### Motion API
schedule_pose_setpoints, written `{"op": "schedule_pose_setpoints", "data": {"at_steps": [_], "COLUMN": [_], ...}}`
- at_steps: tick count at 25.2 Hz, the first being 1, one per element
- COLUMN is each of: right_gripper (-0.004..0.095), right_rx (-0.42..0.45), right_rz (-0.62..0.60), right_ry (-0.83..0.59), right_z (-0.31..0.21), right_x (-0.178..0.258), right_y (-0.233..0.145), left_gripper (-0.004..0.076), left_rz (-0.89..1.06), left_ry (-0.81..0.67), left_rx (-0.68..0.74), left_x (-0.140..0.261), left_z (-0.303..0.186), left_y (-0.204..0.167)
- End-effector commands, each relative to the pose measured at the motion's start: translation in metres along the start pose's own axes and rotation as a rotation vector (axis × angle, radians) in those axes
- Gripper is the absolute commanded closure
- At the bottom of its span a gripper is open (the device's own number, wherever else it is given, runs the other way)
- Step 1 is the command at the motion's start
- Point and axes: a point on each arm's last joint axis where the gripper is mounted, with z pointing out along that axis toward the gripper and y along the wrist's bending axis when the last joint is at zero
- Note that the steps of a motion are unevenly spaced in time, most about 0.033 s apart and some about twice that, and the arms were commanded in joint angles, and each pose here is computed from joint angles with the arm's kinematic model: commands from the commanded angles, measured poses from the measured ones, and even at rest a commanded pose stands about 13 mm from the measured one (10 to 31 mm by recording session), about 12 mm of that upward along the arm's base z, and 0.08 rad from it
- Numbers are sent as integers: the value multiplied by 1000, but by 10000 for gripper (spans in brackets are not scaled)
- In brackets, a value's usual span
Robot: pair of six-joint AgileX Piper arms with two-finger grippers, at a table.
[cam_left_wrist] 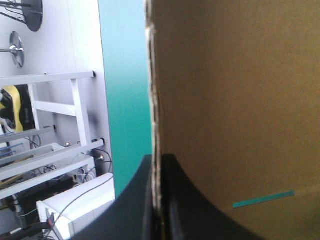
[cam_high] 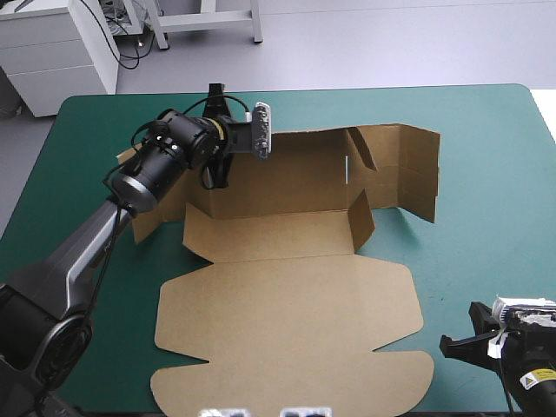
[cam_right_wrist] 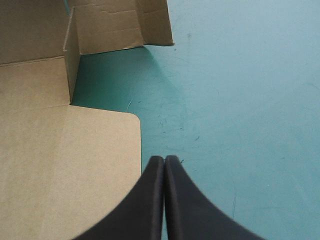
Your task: Fold the box
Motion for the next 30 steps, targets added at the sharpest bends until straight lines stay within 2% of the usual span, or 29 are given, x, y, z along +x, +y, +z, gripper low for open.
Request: {"op": "schedule_pose_setpoints", "data": {"at_steps": [1,11,17,23,30], "right_gripper": [925,924,923,923,923], "right_rx": [-1,-1,-1,-1,-1], "right_rz": [-1,-1,6,8,42], "right_ry": [-74,-73,-73,-73,-71], "right_z": [-4,-4,-4,-4,-4], "right_x": [-14,-14,-14,-14,-14], "right_y": [1,1,1,1,1], "left_gripper": [731,731,731,731,731], "left_rz": [24,49,90,101,98], "left_ry": [-55,5,78,14,36], "left_rx": [-169,-320,-366,-425,-591], "left_x": [-28,-67,-63,-58,-48], "left_z": [-36,-55,-46,-37,-37], "left_y": [13,5,-9,-33,-63]}}
